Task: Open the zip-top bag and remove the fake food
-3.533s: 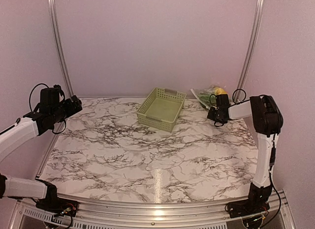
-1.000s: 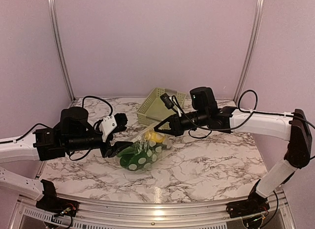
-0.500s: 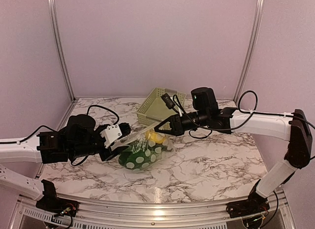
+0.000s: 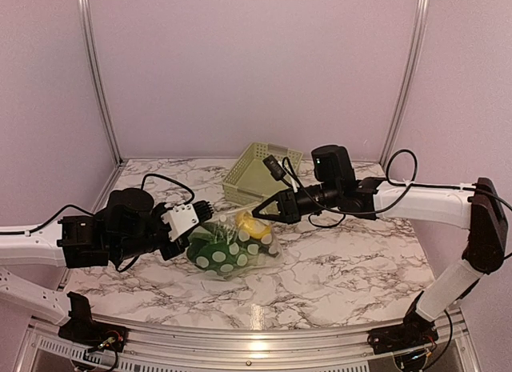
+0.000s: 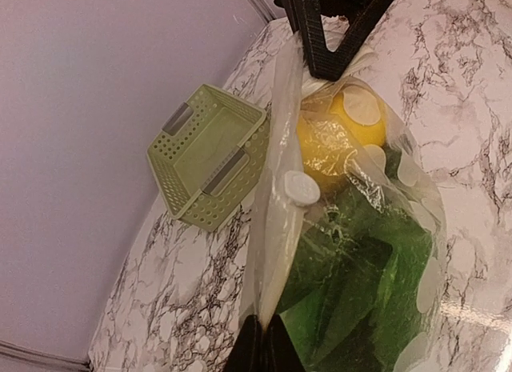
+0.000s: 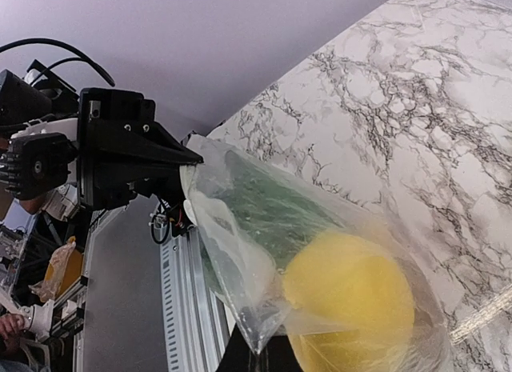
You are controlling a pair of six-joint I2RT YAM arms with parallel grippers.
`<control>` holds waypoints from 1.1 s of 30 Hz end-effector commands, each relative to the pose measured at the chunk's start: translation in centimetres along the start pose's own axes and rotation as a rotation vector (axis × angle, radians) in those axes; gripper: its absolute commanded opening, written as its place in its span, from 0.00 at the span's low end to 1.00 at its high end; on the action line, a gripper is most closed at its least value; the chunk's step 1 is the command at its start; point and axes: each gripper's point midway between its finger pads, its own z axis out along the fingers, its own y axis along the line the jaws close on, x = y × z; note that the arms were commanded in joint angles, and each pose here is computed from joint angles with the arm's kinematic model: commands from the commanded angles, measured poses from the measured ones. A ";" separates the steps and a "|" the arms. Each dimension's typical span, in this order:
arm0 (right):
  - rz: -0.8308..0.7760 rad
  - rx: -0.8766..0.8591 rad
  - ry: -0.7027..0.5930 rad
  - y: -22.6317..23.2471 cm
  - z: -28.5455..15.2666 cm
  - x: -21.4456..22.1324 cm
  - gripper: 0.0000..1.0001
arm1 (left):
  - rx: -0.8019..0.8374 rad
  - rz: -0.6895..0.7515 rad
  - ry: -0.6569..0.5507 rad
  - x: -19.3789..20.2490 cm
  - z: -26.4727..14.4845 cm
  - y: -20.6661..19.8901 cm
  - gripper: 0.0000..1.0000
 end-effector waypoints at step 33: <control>-0.875 0.223 0.124 8.9 -0.1 0.2 0.66 | 0.257 -0.159 -0.105 -4.8 -2.0 -1.2 0.00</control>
